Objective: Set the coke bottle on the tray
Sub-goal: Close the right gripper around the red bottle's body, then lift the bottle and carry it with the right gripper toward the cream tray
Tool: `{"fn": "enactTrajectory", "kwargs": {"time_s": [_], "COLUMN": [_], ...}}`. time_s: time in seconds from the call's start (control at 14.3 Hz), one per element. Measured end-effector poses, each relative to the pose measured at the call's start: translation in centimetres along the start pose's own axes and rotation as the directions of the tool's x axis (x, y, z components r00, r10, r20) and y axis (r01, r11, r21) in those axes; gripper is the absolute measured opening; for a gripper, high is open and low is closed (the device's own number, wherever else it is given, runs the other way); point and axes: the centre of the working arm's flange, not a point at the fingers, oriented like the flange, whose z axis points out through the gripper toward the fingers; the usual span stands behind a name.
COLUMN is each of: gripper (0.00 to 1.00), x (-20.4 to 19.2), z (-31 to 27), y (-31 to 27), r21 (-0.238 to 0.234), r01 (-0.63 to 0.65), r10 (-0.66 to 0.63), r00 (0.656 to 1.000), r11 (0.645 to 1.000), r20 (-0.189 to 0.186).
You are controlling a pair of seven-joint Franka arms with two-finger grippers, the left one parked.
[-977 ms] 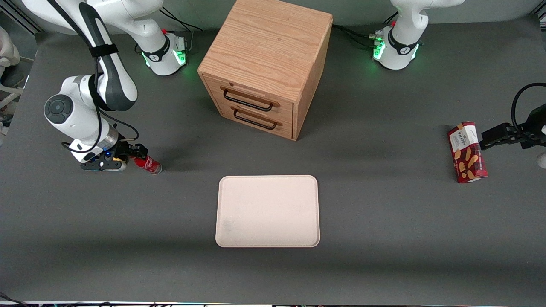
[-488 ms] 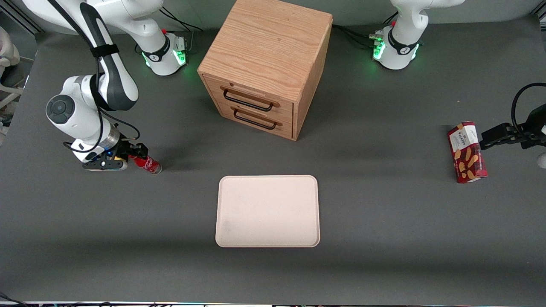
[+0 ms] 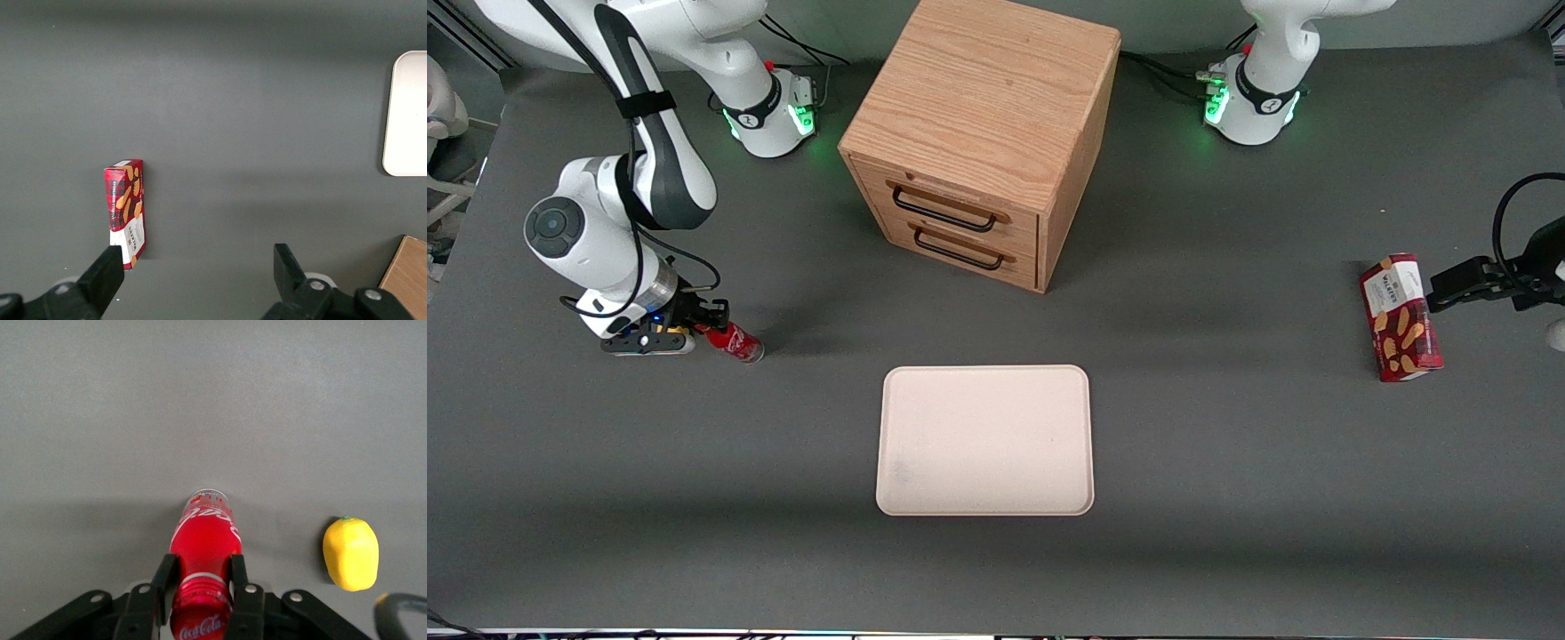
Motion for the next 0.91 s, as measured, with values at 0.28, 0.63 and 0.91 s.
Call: {"fn": "enactTrajectory", "kwargs": {"time_s": [0.28, 0.63, 0.91], "gripper": [0.37, 0.37, 0.37], "x": [1.1, 6.2, 9.5], "z": [-1.7, -13.9, -23.6], "y": [-1.0, -3.2, -6.3], "r21": [0.002, 0.001, 0.006], "r01": [0.02, 0.055, 0.088], "r10": [-0.02, -0.055, -0.088], "r00": [1.0, 0.999, 0.996], "r11": [1.0, 0.999, 0.996], "r20": [-0.013, 0.004, 0.031]}}
